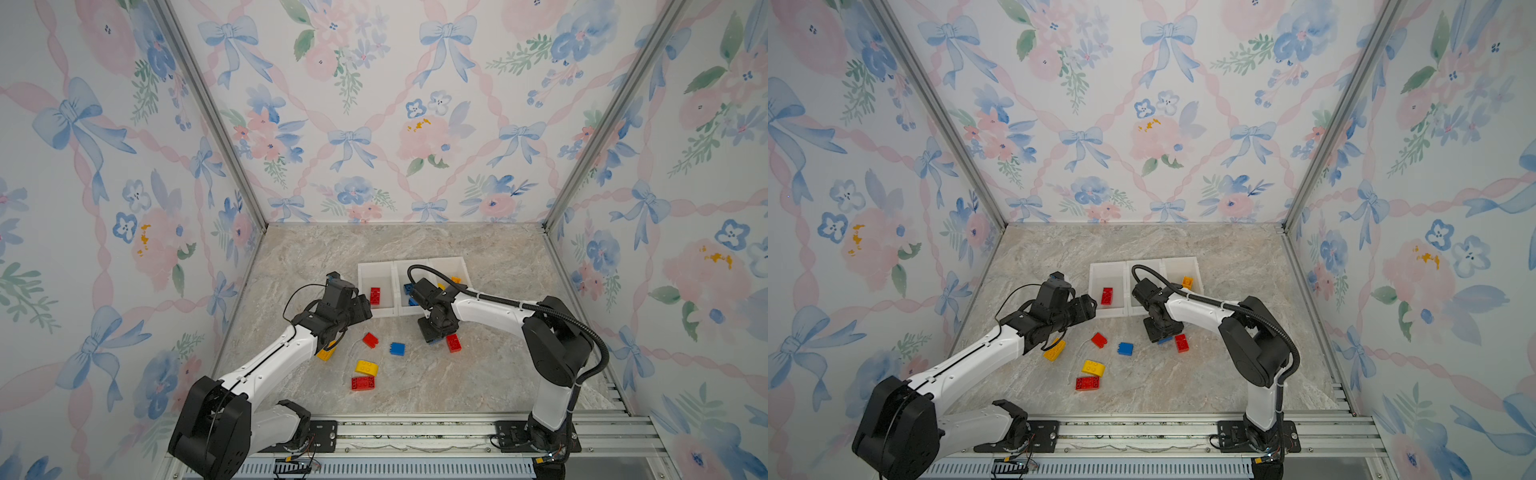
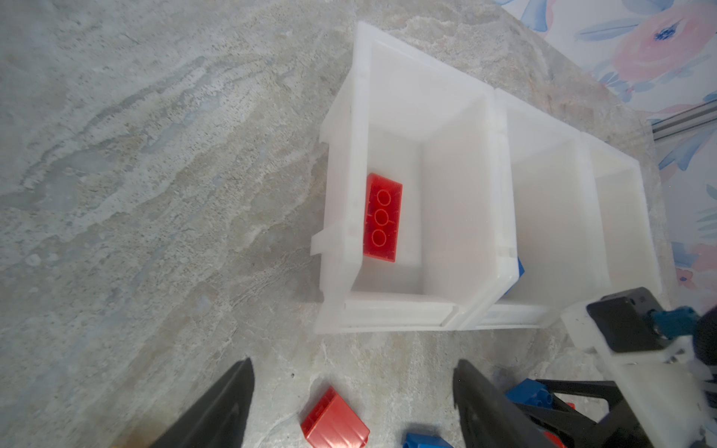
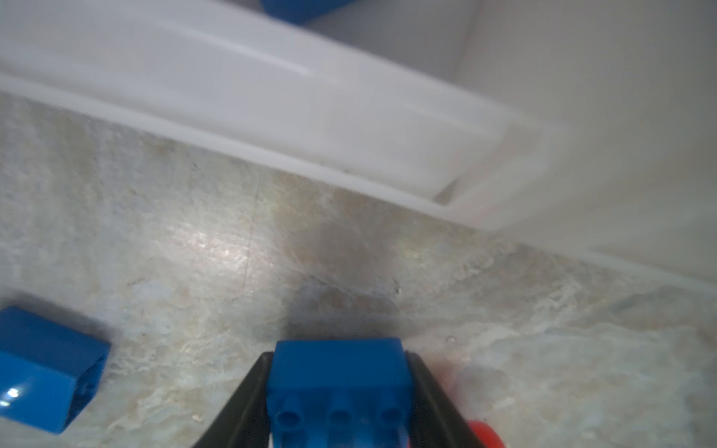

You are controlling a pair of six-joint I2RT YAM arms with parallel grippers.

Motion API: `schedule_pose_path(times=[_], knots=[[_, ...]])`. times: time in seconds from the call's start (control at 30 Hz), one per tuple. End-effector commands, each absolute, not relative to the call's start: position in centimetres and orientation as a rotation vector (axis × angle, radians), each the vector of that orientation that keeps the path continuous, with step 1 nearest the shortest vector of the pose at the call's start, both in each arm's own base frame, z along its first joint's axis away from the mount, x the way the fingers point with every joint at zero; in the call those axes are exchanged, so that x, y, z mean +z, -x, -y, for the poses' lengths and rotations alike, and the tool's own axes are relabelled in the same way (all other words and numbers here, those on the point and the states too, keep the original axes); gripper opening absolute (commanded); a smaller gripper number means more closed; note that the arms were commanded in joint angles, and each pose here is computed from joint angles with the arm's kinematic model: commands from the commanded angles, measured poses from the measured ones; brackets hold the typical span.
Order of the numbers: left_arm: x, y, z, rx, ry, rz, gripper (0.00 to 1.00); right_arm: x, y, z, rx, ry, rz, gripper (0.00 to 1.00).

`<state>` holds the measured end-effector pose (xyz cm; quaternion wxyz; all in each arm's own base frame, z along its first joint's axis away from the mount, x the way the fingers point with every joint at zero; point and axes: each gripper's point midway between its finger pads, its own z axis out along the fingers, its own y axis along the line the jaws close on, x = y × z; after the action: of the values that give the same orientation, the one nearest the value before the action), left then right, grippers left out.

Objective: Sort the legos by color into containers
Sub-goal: 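Carry the blue 2x3 brick with the right gripper over the middle compartment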

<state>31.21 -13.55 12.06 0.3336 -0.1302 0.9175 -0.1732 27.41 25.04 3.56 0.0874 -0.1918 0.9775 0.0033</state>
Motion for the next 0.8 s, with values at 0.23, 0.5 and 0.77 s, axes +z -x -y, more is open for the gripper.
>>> schedule_pose_path(times=[0.23,0.5,0.77], knots=[[12.6,-31.9,13.6,-0.454,0.304,-2.393,0.84,8.4,-30.1,-26.8,0.037,0.556,-2.821,0.48],[12.7,-32.2,13.5,-0.444,0.292,-2.392,0.88,10.3,-33.4,-28.3,0.098,0.522,-2.778,0.48],[12.8,-32.3,13.3,-0.437,0.289,-2.385,0.93,11.3,-37.6,-29.1,0.125,0.475,-2.739,0.48]])
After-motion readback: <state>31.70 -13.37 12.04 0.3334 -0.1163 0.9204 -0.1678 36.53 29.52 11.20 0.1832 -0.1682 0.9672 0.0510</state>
